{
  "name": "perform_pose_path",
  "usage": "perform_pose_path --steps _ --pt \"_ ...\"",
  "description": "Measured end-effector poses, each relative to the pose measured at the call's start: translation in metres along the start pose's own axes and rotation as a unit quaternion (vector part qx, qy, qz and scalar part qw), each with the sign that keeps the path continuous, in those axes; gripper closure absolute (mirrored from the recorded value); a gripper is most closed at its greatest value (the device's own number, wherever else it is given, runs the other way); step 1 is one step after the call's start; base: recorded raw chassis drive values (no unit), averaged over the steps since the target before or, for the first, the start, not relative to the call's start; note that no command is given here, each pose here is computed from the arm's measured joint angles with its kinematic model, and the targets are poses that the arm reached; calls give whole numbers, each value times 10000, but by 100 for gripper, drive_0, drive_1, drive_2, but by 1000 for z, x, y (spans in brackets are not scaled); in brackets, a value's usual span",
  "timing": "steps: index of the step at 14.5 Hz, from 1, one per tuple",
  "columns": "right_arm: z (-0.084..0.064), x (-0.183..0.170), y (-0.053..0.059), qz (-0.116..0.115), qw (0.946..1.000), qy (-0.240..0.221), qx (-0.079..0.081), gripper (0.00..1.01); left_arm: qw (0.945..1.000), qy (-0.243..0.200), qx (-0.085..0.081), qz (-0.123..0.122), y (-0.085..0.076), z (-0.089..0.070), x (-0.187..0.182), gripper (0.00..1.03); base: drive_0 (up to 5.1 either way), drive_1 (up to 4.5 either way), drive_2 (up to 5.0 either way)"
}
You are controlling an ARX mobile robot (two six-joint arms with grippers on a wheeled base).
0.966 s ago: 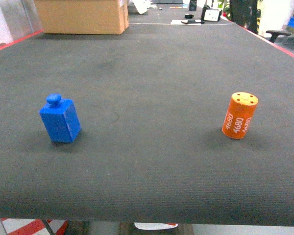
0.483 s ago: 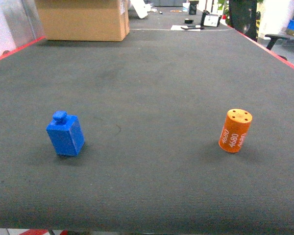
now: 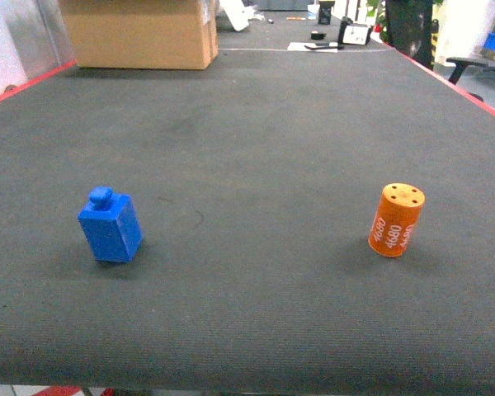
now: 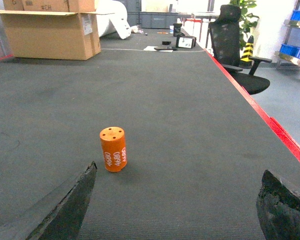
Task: Sort blue parts and orange caps into right shelf containers
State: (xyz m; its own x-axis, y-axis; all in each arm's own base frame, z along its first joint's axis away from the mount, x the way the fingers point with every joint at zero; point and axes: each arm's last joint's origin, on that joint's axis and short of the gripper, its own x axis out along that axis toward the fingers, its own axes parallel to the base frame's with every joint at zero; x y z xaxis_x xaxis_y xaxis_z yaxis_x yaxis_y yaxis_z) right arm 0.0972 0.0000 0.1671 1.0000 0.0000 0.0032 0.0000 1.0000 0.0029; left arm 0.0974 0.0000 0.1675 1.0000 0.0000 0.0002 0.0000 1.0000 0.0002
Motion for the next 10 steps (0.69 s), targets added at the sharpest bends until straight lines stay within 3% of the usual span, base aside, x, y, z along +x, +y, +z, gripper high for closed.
perform_pose_path --steps 10 --pt "0 0 0 0 10000 0 0 3 10000 0 0 0 0 0 0 5 0 0 0"
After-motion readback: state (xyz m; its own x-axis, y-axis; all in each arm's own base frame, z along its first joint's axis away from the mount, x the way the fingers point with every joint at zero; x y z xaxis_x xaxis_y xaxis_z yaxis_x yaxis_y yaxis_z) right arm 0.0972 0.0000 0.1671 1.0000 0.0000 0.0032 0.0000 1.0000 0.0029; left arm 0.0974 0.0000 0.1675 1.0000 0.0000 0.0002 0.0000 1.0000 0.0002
